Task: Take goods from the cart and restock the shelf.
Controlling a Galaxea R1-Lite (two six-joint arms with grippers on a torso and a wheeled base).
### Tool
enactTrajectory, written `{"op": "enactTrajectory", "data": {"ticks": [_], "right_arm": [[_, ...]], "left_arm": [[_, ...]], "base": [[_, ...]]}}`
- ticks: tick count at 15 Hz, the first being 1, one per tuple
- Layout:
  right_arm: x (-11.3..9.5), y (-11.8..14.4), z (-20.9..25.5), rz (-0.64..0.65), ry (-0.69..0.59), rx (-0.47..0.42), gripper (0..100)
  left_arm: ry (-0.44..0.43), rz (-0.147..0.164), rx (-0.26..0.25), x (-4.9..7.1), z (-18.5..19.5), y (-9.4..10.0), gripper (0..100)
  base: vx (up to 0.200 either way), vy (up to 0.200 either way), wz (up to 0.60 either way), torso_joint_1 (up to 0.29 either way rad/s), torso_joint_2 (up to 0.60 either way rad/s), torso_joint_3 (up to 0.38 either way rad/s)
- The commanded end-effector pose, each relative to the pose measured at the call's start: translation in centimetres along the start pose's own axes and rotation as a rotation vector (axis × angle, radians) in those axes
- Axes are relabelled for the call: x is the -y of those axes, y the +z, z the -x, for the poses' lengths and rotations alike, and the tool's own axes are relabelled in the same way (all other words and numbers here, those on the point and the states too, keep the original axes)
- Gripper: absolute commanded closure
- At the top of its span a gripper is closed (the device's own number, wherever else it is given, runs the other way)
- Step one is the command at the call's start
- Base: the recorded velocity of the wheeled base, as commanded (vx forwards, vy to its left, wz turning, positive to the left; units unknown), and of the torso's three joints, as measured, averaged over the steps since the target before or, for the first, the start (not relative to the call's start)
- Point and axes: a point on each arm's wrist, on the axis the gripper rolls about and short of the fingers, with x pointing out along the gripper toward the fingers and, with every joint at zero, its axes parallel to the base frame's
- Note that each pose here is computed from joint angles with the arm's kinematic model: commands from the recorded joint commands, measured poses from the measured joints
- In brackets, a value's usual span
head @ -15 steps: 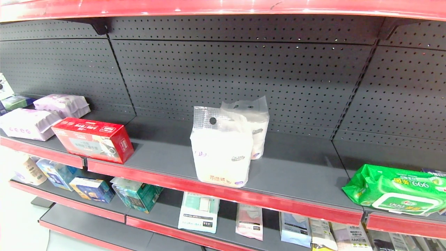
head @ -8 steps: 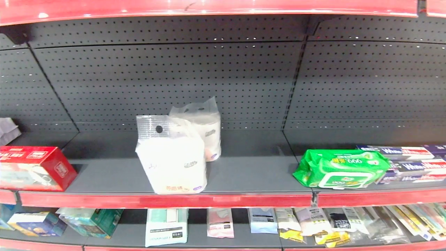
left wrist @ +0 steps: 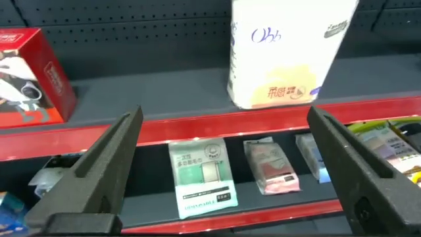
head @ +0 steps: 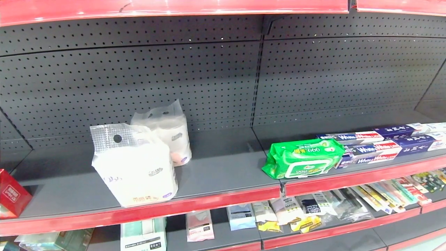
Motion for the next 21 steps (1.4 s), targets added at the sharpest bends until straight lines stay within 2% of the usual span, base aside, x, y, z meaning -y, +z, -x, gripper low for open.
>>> {"op": "enactTrajectory", "data": {"ticks": [1, 2, 3, 4, 5, 6, 7, 8, 9, 10, 11, 13, 14, 15, 17, 18, 19, 21], "right_arm": [[0.0, 0.0, 0.0, 0.001, 0.000, 0.000, 0], [0.0, 0.0, 0.0, 0.001, 0.000, 0.000, 0], [0.0, 0.0, 0.0, 0.001, 0.000, 0.000, 0], [0.0, 0.0, 0.0, 0.001, 0.000, 0.000, 0], [0.0, 0.0, 0.0, 0.001, 0.000, 0.000, 0], [0.0, 0.0, 0.0, 0.001, -0.001, 0.000, 0], [0.0, 0.0, 0.0, 0.001, 0.000, 0.000, 0], [0.0, 0.0, 0.0, 0.001, 0.000, 0.000, 0], [0.0, 0.0, 0.0, 0.001, -0.001, 0.000, 0], [0.0, 0.0, 0.0, 0.001, 0.000, 0.000, 0], [0.0, 0.0, 0.0, 0.001, 0.000, 0.000, 0], [0.0, 0.0, 0.0, 0.001, 0.000, 0.001, 0], [0.0, 0.0, 0.0, 0.001, 0.000, 0.000, 0], [0.0, 0.0, 0.0, 0.001, -0.001, 0.000, 0], [0.0, 0.0, 0.0, 0.001, 0.000, 0.000, 0], [0.0, 0.0, 0.0, 0.001, 0.000, 0.000, 0], [0.0, 0.0, 0.0, 0.001, -0.001, 0.000, 0], [0.0, 0.0, 0.0, 0.001, 0.000, 0.001, 0]], "left_arm": [[0.012, 0.041, 0.005, 0.0, -0.3, 6.4, 0], [0.033, 0.190, -0.040, 0.0, -2.8, 12.2, 0], [0.068, 0.181, -0.072, 0.0, -4.6, 14.3, 0], [0.196, 0.163, -0.139, -0.4, -7.0, 14.9, 0], [0.343, 0.149, -0.222, -1.3, -9.4, 14.9, 0], [0.428, 0.144, -0.279, -2.3, -10.9, 14.7, 0], [0.478, 0.116, -0.355, -3.4, -12.4, 14.3, 0], [0.474, 0.112, -0.396, -3.8, -13.0, 13.8, 0], [0.437, 0.132, -0.455, -4.2, -14.0, 13.0, 0], [0.428, 0.141, -0.479, -4.4, -14.3, 12.6, 0], [0.436, 0.167, -0.544, -5.2, -15.0, 11.4, 0], [0.441, 0.178, -0.595, -5.5, -15.6, 10.6, 0], [0.441, 0.186, -0.652, -5.8, -16.3, 9.6, 0], [0.433, 0.179, -0.703, -6.1, -16.9, 8.8, 0], [0.408, 0.152, -0.748, -6.3, -17.5, 8.2, 0], [0.387, 0.112, -0.787, -6.6, -18.4, 7.6, 0], [0.376, 0.088, -0.808, -7.0, -19.2, 7.0, 0], [0.361, 0.078, -0.815, -7.4, -20.8, 6.1, 0]], "base": [[0.000, 0.000, 0.00, 0.000, 0.00, 0.000], [0.000, 0.000, 0.00, 0.000, 0.00, 0.000], [0.000, 0.000, 0.00, 0.000, 0.00, 0.000], [0.000, 0.000, 0.00, 0.000, 0.00, 0.000], [0.000, 0.000, 0.00, 0.000, 0.00, 0.000], [0.000, 0.000, 0.00, 0.000, 0.00, 0.000], [0.000, 0.000, 0.00, 0.000, 0.00, 0.000], [0.000, 0.000, 0.00, 0.000, 0.00, 0.000], [0.000, 0.000, 0.00, 0.000, 0.00, 0.000], [0.000, 0.000, 0.00, 0.000, 0.00, 0.000], [0.000, 0.000, 0.00, 0.000, 0.00, 0.000], [0.000, 0.000, 0.00, 0.000, 0.00, 0.000], [0.000, 0.000, 0.00, 0.000, 0.00, 0.000], [0.000, 0.000, 0.00, 0.000, 0.00, 0.000], [0.000, 0.000, 0.00, 0.000, 0.00, 0.000], [0.000, 0.000, 0.00, 0.000, 0.00, 0.000], [0.000, 0.000, 0.00, 0.000, 0.00, 0.000], [0.000, 0.000, 0.00, 0.000, 0.00, 0.000]]}}
